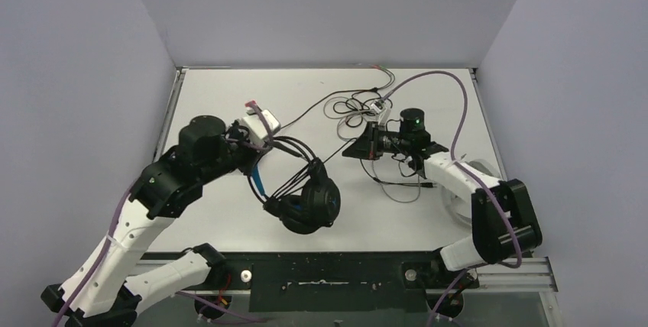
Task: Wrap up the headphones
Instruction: Wrap the headphones cable around the headphones.
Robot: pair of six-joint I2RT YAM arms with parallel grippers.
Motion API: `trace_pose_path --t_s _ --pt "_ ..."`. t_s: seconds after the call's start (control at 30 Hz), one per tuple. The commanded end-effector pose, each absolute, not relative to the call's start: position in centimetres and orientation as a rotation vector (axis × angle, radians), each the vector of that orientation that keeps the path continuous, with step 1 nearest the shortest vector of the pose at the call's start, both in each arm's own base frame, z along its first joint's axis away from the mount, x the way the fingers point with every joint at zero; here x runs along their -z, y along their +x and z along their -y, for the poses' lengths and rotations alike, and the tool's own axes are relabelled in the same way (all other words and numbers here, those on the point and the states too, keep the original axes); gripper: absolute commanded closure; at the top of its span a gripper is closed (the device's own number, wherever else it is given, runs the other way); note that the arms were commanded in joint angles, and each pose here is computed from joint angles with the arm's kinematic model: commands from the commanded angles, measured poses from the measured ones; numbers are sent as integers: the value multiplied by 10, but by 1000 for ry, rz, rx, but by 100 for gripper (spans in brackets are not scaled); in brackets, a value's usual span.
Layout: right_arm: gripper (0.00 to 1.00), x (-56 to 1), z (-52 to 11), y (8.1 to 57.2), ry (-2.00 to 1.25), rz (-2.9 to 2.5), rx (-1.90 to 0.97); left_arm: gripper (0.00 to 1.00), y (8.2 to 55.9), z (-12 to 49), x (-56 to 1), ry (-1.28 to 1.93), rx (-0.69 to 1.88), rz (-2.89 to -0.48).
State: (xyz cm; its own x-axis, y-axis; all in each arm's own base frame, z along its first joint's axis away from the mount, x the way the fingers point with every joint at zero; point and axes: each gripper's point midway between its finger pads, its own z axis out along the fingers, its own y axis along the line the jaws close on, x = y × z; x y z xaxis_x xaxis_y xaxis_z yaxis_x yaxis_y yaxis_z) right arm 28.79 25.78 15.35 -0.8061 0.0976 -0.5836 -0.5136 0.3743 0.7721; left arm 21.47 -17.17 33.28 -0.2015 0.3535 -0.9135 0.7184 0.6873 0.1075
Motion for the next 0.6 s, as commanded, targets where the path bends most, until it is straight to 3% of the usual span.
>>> trace_pose_path --t_s 0.0,0.33,0.57 --pt "100 -196 -228 277 -445 -2191 -1286 100 242 137 -301 981 -53 -1842" --pt "100 -277 -217 255 -456 -2089 -1308 100 258 130 -272 925 -330 -1910" --pt "100 -314 -213 247 -445 -1993 -1267 100 253 162 -260 1040 -215 -1868"
